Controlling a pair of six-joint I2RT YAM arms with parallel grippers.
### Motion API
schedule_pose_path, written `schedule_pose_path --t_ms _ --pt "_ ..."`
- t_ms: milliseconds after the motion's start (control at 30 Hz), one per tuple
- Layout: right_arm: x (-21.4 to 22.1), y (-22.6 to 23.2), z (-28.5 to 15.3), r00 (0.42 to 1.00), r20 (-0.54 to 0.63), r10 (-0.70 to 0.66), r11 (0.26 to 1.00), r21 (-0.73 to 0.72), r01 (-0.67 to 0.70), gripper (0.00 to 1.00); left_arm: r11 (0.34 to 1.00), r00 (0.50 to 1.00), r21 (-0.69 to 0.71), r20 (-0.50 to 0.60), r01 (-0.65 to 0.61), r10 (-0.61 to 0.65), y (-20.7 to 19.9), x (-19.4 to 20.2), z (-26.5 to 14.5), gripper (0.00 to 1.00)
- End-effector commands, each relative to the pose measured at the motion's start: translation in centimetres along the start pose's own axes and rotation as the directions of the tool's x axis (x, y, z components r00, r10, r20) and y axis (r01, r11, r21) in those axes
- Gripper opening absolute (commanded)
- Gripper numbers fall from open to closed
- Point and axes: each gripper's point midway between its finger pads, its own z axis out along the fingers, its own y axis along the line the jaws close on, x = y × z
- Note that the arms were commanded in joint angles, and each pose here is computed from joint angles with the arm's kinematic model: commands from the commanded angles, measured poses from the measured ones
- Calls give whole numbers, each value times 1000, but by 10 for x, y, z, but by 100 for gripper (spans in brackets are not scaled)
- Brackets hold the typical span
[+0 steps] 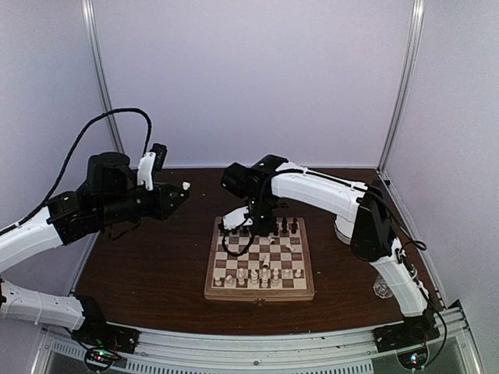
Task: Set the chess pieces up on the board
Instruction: Place the pawn on the chessboard.
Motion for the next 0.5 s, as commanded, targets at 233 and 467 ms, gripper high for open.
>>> schedule_pose_path --t_ms 233,467 --pt "-8 -10 12 998 -34 -44 997 65 47 8 1000 999 16 44 24 -25 -1 -8 -6 1" --pt "-9 -12 21 997 -54 -60 995 79 64 10 999 999 18 34 32 -32 0 -4 -3 1"
